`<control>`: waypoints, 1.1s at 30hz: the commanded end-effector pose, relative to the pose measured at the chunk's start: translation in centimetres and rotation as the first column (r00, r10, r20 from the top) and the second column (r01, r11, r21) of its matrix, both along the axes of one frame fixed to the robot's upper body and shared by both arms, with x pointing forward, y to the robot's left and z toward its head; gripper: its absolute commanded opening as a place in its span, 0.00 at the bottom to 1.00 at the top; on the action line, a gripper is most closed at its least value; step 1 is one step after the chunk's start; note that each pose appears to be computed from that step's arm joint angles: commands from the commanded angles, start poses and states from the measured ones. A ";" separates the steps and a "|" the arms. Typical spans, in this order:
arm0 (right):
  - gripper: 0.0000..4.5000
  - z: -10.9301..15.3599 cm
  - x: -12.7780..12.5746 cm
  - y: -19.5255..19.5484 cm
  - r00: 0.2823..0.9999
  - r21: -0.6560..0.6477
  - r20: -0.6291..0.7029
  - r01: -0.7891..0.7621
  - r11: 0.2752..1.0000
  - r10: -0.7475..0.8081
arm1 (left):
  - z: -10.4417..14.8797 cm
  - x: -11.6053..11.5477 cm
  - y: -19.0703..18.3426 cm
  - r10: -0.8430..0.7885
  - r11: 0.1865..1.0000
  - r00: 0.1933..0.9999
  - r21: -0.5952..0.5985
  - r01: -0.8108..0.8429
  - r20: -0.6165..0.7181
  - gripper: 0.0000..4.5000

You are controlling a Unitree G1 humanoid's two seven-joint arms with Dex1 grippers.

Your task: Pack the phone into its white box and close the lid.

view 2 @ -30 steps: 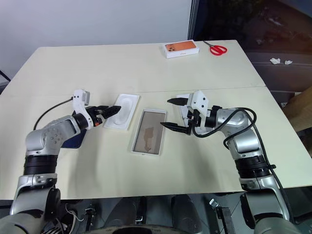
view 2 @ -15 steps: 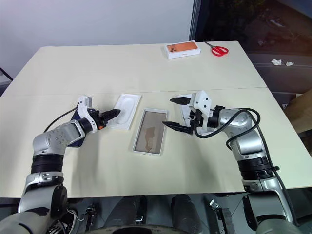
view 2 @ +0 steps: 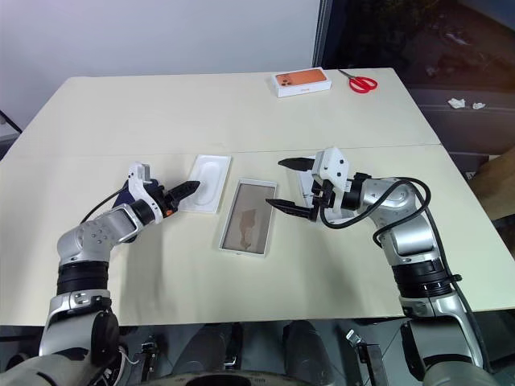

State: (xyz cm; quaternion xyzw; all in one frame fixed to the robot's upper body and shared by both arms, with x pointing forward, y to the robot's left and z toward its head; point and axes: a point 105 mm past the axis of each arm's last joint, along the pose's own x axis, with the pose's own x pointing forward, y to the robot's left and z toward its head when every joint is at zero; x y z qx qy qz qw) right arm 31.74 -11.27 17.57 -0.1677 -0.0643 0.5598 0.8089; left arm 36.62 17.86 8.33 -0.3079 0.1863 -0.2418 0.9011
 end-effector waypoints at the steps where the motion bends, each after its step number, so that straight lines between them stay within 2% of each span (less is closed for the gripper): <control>1: 1.00 1.7 -0.3 0.0 0.998 0.016 0.061 -0.012 1.000 0.011 | -1.4 -0.5 -0.4 -0.005 1.000 0.998 -0.013 0.005 -0.057 0.12; 2: 1.00 1.7 -0.3 0.0 0.998 0.016 0.061 -0.013 1.000 0.012 | -1.4 -0.5 -0.4 -0.005 1.000 0.998 -0.008 0.005 -0.055 0.02; 12: 1.00 1.8 -0.4 0.0 0.998 0.015 0.063 -0.014 1.000 0.013 | -1.6 -0.9 -0.4 -0.003 1.000 0.998 -0.030 0.001 -0.066 0.02; 21: 1.00 1.4 -0.2 -0.2 0.999 0.005 0.050 -0.006 1.000 0.006 | 0.1 -1.1 0.4 0.049 0.984 0.997 -0.169 -0.059 -0.062 0.01; 24: 1.00 1.2 -0.3 -0.3 0.999 0.001 0.047 -0.006 1.000 0.006 | 1.5 -1.5 0.4 0.047 0.966 0.997 -0.251 -0.059 -0.054 0.01; 28: 1.00 0.9 -0.2 -0.8 0.999 -0.010 0.037 0.004 1.000 -0.004 | 4.1 -3.2 0.5 -0.023 0.938 0.999 -0.348 0.013 -0.023 0.01; 33: 1.00 0.7 -0.2 -1.0 0.999 -0.016 0.034 0.006 1.000 -0.005 | 5.5 -5.4 0.0 -0.081 0.919 0.997 -0.387 0.073 -0.003 0.01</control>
